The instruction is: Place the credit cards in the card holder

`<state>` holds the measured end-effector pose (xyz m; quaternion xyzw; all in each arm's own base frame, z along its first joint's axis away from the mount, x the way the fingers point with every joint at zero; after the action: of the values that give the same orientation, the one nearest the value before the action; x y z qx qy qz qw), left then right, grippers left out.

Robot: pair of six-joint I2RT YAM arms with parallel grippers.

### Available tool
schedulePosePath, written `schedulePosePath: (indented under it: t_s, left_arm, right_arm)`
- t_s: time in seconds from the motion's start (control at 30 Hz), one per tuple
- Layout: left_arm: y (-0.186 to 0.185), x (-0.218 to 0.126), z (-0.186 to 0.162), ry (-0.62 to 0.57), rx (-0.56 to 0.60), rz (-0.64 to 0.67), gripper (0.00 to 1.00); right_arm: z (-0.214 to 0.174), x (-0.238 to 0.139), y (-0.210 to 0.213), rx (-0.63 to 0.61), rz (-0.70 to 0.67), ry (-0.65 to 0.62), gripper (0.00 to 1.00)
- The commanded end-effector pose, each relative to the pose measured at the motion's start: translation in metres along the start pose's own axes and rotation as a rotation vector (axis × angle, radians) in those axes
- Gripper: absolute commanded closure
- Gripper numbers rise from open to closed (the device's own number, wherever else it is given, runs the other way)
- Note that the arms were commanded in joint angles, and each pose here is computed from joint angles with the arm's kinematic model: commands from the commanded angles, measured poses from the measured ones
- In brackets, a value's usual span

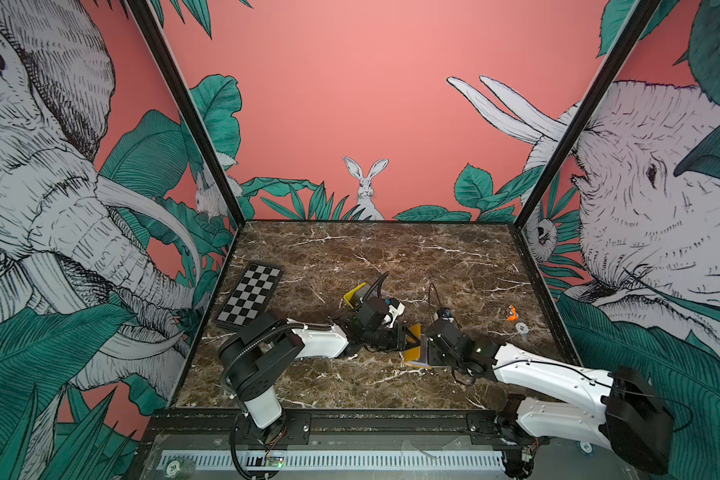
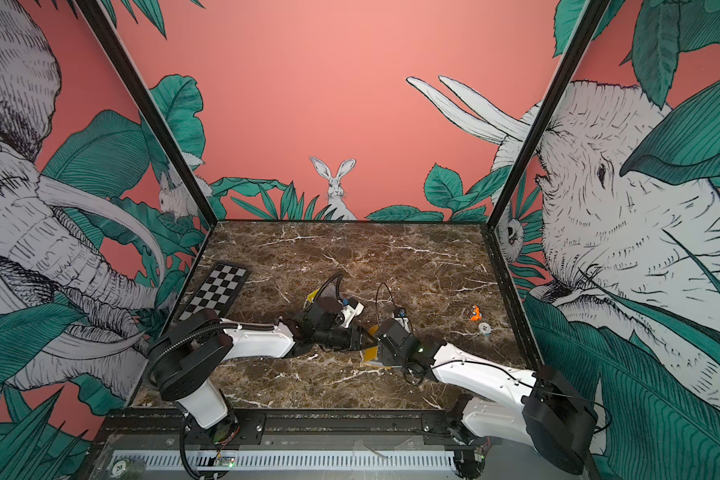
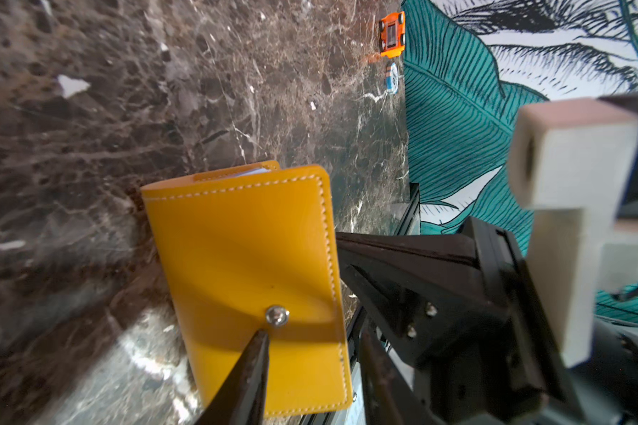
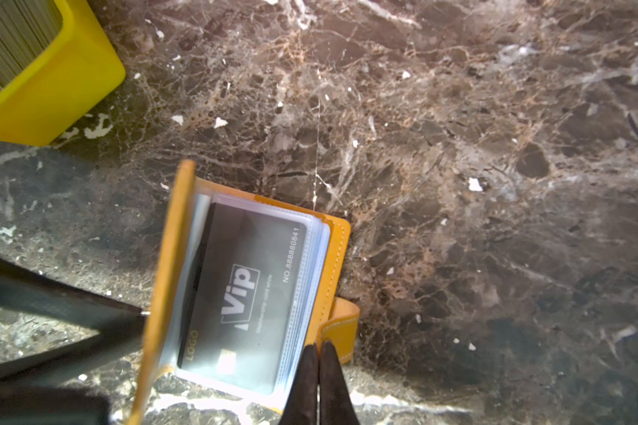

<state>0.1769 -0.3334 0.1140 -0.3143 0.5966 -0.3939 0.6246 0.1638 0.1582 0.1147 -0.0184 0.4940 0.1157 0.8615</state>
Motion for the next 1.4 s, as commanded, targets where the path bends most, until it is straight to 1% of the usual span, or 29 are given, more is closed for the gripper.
schedulePosePath:
  t_s: [0.0, 0.27, 0.53, 0.83, 1.0, 1.2, 1.37]
  left_arm:
    - [-0.006, 0.005, 0.002, -0.014, 0.009, -0.008, 0.62]
    - [0.005, 0.016, -0.002, 0.001, 0.008, 0.063, 0.7]
    - [0.016, 0.017, -0.005, 0.003, 0.031, 0.156, 0.76]
    - [0.024, 0.015, -0.008, 0.015, 0.076, 0.259, 0.77]
    - [0.03, 0.018, -0.012, 0.02, 0.091, 0.31, 0.8]
    - [0.033, 0.019, -0.017, 0.029, 0.122, 0.384, 0.82]
    - [0.039, 0.018, -0.018, 0.022, 0.118, 0.409, 0.85]
  right_arm:
    - [-0.002, -0.002, -0.005, 0.03, 0.008, -0.003, 1.0]
    - [-0.004, -0.004, -0.011, 0.047, 0.015, -0.001, 1.0]
    - [-0.006, -0.005, -0.015, 0.057, 0.008, 0.003, 1.0]
    - [-0.007, -0.008, -0.018, 0.059, 0.001, -0.003, 1.0]
    - [-0.006, -0.011, -0.019, 0.061, 0.001, -0.008, 1.0]
    - [0.0, -0.014, -0.016, 0.068, 0.04, -0.017, 1.0]
    - [0.001, -0.014, -0.016, 0.067, 0.052, -0.015, 1.0]
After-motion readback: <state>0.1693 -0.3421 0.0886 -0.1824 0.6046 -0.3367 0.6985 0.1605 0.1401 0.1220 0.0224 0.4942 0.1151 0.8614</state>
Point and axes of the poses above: each gripper's point midway between its finger pads, its own x axis out along the fingers, its own y axis along the line the jaws close on, z = x × y, the point moved 7 cm from there along -x, back along the fingers, and after that the axes turned 8 degrees about -x, right-handed, at the moved point
